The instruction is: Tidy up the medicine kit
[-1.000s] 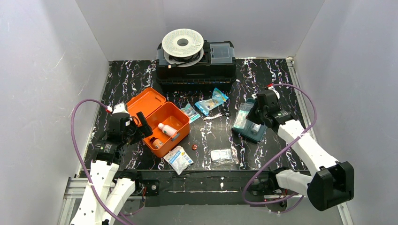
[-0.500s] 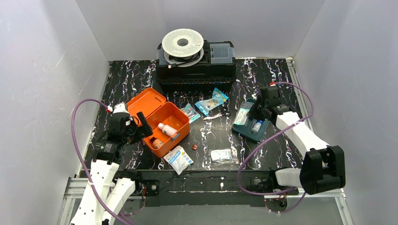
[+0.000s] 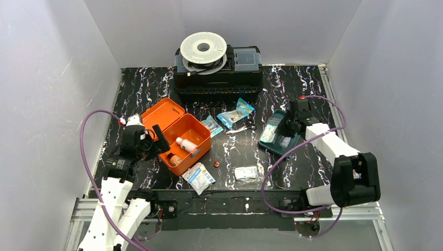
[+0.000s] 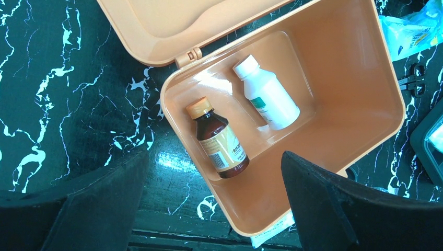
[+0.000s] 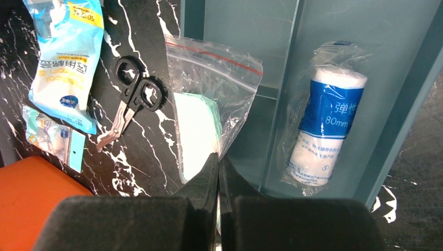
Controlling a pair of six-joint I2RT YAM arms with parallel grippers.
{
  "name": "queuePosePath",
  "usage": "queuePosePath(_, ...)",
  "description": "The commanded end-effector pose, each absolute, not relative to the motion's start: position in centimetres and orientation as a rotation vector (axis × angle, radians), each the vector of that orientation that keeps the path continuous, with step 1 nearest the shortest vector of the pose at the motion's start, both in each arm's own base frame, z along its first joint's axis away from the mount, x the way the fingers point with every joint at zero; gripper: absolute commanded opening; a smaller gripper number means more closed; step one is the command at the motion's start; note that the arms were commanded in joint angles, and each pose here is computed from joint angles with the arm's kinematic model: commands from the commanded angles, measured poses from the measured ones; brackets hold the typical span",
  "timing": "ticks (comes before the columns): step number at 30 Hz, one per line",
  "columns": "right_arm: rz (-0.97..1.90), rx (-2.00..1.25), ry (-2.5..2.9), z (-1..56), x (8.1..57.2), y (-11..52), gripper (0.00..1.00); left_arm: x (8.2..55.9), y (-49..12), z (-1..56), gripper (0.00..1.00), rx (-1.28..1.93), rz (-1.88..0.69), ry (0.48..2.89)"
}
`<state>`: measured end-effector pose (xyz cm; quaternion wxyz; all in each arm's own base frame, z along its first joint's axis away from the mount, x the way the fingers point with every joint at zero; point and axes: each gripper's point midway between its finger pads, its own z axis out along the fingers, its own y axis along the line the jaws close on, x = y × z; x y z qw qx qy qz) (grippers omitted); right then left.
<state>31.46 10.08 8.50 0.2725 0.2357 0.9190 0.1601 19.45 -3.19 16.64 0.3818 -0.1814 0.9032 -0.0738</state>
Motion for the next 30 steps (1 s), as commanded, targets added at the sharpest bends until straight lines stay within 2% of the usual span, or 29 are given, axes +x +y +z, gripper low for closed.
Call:
queuePosePath(1, 0.424, 0.607, 2.486, 7.6, 31.8, 9.9, 0.01, 19.5, -3.2, 16.6, 0.98, -0.447, -0.184, 2.309)
queuePosePath(23, 0.379, 0.68, 2.558, 4.2, 31.8, 9.5, 0.01, 19.5, -3.2, 16.6, 0.98, -0.449, -0.182, 2.309)
queuePosePath(30, 0.349, 0.68, 2.531, 5.7, 31.6, 8.9, 0.31, 19.4, -3.2, 16.6, 0.98, -0.45, -0.181, 2.309)
